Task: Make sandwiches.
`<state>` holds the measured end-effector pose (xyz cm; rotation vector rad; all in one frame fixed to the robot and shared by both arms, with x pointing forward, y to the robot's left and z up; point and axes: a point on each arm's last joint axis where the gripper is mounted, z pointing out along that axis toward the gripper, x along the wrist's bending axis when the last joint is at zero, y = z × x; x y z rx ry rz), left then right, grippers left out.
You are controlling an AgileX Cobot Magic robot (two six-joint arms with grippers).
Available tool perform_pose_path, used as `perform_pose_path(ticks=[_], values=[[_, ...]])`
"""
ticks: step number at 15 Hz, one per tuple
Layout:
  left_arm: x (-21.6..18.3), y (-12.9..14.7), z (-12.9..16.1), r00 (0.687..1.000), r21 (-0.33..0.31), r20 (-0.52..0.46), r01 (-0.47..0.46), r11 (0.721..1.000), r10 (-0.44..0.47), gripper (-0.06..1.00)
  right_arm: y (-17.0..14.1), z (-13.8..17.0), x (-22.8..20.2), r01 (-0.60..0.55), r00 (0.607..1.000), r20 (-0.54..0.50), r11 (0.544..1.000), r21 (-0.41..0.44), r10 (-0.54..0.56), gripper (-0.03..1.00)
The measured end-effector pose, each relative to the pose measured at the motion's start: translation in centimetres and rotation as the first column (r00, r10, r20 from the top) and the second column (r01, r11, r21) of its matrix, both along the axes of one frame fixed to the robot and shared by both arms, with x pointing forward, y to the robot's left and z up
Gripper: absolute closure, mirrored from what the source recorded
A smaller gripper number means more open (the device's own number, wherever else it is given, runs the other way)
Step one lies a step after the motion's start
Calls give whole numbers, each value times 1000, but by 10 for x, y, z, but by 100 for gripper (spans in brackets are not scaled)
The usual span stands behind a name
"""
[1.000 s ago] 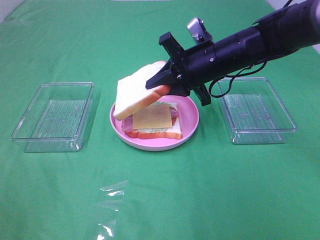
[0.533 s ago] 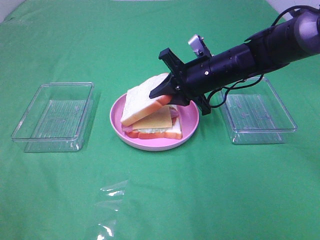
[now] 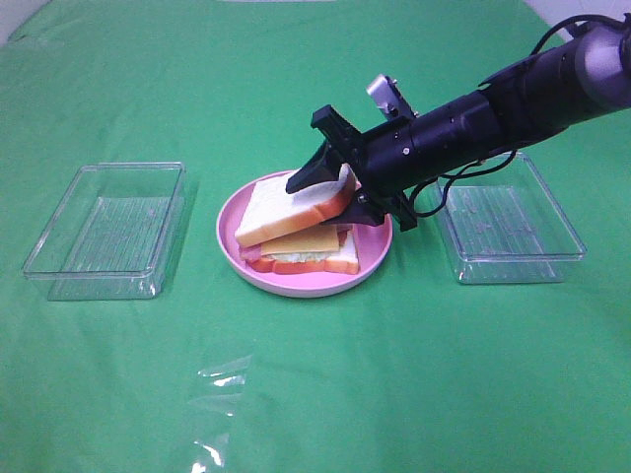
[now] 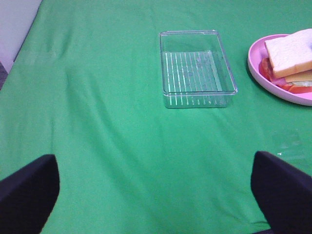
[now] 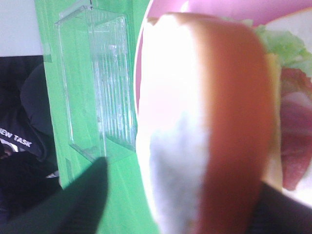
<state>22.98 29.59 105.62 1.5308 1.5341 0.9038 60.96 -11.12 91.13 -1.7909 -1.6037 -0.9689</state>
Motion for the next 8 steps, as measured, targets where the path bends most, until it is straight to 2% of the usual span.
perform_pose_path(ticks=[2, 3, 6, 8], values=[[0, 0, 0, 1000, 0, 0, 0, 1000, 0, -5, -2, 12, -3, -50, 997, 55, 998, -45, 53, 17], [0, 0, 0, 1000, 0, 0, 0, 1000, 0, -5, -6, 22, -6, -77, 992, 97, 993, -88, 85, 14], [0, 0, 0, 1000, 0, 0, 0, 1000, 0, -5, -29, 44, -10, -89, 986, 118, 965, -245, 121, 12], [0, 0, 0, 1000, 0, 0, 0, 1000, 0, -5, -49, 66, -15, -59, 983, 140, 930, -363, 117, 12]])
